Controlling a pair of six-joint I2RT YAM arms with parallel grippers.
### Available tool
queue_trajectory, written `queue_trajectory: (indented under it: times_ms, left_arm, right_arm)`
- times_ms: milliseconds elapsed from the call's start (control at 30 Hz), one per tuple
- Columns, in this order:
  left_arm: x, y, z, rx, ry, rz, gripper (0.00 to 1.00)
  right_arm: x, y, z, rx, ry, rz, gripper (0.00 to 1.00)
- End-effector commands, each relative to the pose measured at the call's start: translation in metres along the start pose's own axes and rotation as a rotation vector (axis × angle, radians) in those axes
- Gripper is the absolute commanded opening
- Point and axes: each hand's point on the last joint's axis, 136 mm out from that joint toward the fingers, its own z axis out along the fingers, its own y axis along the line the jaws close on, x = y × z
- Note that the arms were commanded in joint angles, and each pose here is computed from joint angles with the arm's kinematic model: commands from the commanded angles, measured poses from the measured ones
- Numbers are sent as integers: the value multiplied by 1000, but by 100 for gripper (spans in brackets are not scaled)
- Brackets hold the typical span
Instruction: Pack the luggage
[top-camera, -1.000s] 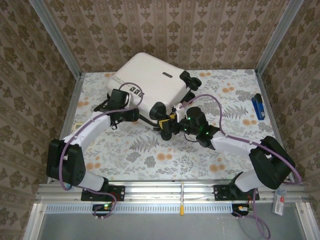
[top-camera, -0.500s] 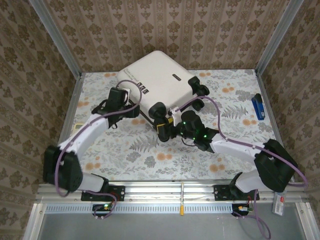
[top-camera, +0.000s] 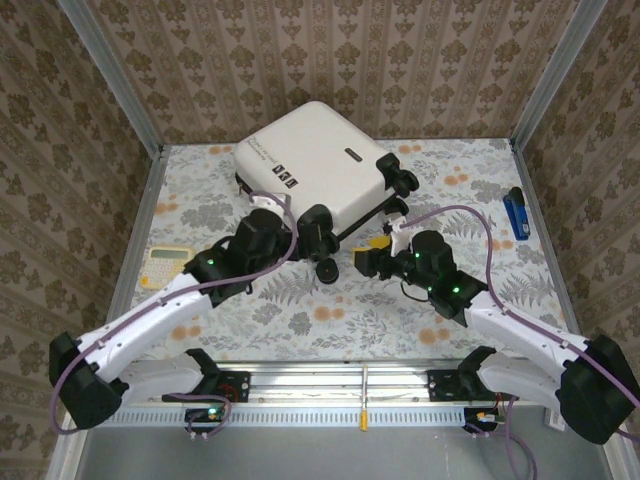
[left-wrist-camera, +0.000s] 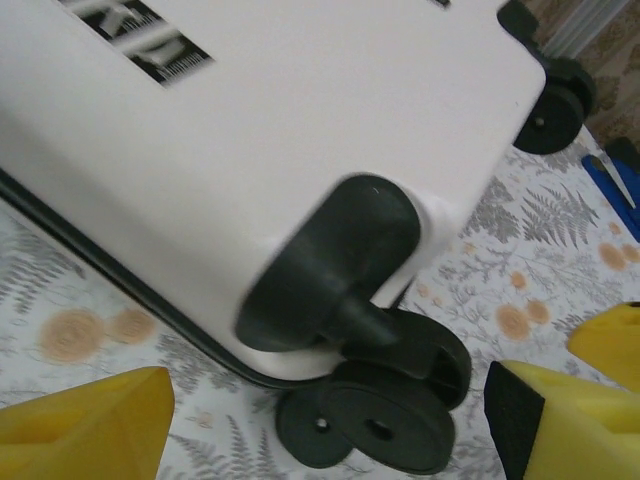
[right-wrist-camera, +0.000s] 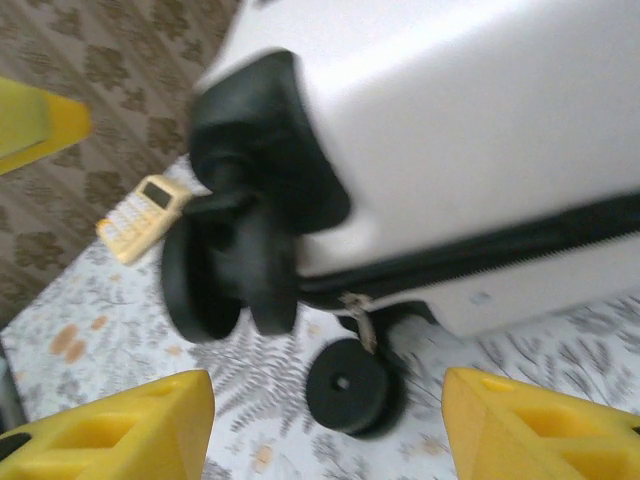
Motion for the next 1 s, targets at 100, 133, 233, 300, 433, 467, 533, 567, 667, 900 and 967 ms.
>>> queue_trajectory:
  times_ms: [100, 133, 233, 300, 433, 467, 533, 567, 667, 900, 967]
  left_arm:
    - [9, -32, 24, 24, 34, -90, 84]
    - [12, -34, 28, 16, 51, -92, 84]
    - [17, -38, 39, 11, 82, -89, 84]
    - [18, -40, 43, 11, 88, -84, 85]
    - [20, -41, 52, -3, 112, -69, 85]
    - [20, -41, 54, -4, 118, -67, 85]
    - [22, -40, 57, -15, 133, -65, 85]
    - [24, -39, 58, -20, 140, -62, 85]
    - [26, -36, 61, -32, 151, -64, 85]
    - [34, -28, 64, -56, 171, -89, 85]
    - [37, -26, 65, -60, 176, -96, 85]
  right_arm:
    - [20, -21, 2, 20, 32, 55, 62]
    - [23, -22, 4, 23, 39, 59, 62]
    - [32, -26, 9, 22, 68, 58, 62]
    - [37, -25, 14, 7, 81, 55, 59]
    - [46, -25, 26, 2, 81, 39, 53]
    - [48, -24, 30, -1, 78, 32, 52]
    - [53, -18, 40, -7, 80, 2, 51]
    - [54, -16, 44, -11, 80, -14, 50]
    - [57, -7, 57, -22, 62, -58, 48]
    - [54, -13, 77, 15, -6, -100, 45]
    - [54, -14, 83, 13, -16, -114, 45]
